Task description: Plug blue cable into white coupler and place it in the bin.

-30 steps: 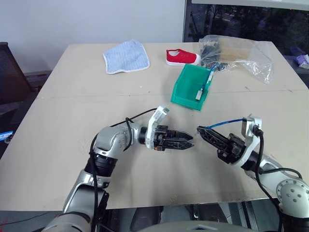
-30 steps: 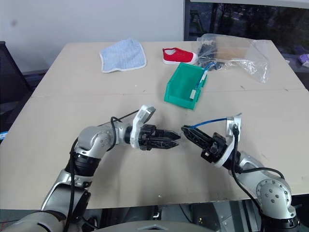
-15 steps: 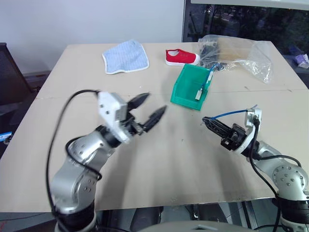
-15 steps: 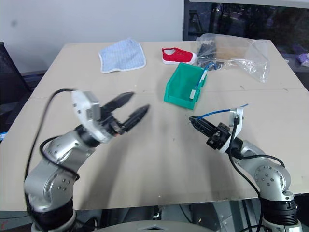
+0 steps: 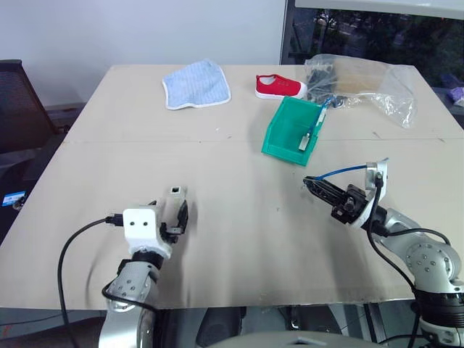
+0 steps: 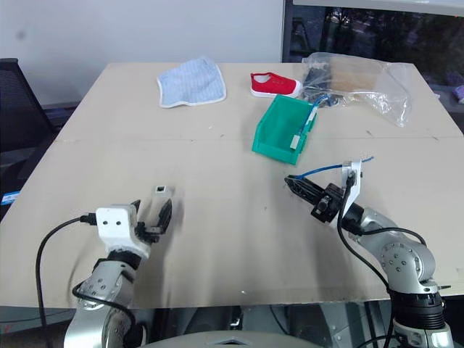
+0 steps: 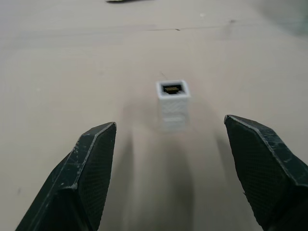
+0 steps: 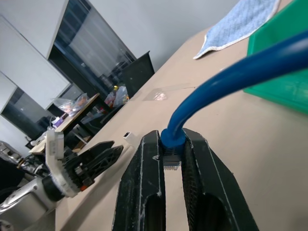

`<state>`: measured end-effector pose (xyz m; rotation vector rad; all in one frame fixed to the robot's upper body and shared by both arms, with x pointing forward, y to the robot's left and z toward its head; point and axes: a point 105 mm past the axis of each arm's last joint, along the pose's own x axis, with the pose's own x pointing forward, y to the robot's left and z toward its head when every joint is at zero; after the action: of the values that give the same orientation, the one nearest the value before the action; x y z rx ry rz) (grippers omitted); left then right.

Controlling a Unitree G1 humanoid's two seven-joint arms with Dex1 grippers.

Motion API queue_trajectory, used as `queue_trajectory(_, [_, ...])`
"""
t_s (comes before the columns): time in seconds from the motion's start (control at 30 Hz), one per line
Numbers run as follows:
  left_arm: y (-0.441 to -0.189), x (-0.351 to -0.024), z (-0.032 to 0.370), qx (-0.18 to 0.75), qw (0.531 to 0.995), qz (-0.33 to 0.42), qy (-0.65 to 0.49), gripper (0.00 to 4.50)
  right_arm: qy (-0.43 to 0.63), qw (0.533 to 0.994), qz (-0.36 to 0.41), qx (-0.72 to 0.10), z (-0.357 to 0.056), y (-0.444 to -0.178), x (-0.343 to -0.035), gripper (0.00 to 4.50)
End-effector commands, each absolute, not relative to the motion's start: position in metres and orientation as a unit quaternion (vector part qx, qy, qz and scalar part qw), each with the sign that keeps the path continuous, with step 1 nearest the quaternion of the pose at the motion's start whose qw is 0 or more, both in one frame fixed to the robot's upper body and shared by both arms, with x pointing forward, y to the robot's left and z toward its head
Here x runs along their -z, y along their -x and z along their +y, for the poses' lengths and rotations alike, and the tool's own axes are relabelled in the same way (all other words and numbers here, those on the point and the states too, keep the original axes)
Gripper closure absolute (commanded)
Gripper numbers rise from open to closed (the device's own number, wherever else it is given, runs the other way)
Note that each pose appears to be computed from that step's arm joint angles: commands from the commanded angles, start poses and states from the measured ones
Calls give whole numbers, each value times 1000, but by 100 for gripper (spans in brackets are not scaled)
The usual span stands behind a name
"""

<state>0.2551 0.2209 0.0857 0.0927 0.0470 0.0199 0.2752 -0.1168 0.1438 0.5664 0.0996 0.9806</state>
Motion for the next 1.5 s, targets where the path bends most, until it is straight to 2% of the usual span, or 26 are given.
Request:
queue_trajectory(0.03, [-265,-86,227,2,998,12,-58,82,-258,846,22,-465,-116,-273,-156,450])
queue_trajectory(0.13, [-273,-77,223,29,998,23,-57,82,-254,849,22,-463,-116,-272,-155,450])
queue_trajectory(0.17, [-275,-75,223,32,997,25,-59,107,-252,850,22,-462,-116,-272,-155,450])
queue_trajectory(0.23, [-280,-71,221,39,996,25,-75,162,-249,854,20,-457,-118,-272,-156,450])
queue_trajectory(0.3, [-281,-68,219,43,996,26,-77,251,-245,856,20,-454,-118,-271,-156,450])
queue_trajectory(0.37, [-284,-69,217,43,996,21,-75,372,-245,858,20,-451,-118,-268,-155,450])
queue_trajectory(0.43, [-287,-70,214,43,996,16,-74,399,-246,859,21,-449,-118,-266,-154,450])
queue_trajectory(0.6, [-299,-78,195,91,994,4,-67,399,-229,865,22,-447,-117,-265,-154,450])
queue_trajectory(0.67, [-304,-85,150,233,971,-4,-51,399,-186,865,14,-465,-115,-266,-160,450])
queue_trajectory(0.77, [-298,-90,99,409,912,0,-39,399,-110,860,3,-499,-107,-268,-166,450])
queue_trajectory(0.83, [-295,-89,85,473,880,5,-54,399,-72,857,2,-511,-102,-270,-165,450])
queue_trajectory(0.97, [-296,-78,51,639,755,23,-149,399,58,811,-18,-582,-86,-272,-163,450])
queue_trajectory(1.2, [-310,-76,38,743,645,52,-169,399,142,759,-18,-635,-82,-276,-152,450])
queue_trajectory(1.5, [-318,-70,31,762,612,48,-206,399,163,754,20,-636,-88,-285,-124,450])
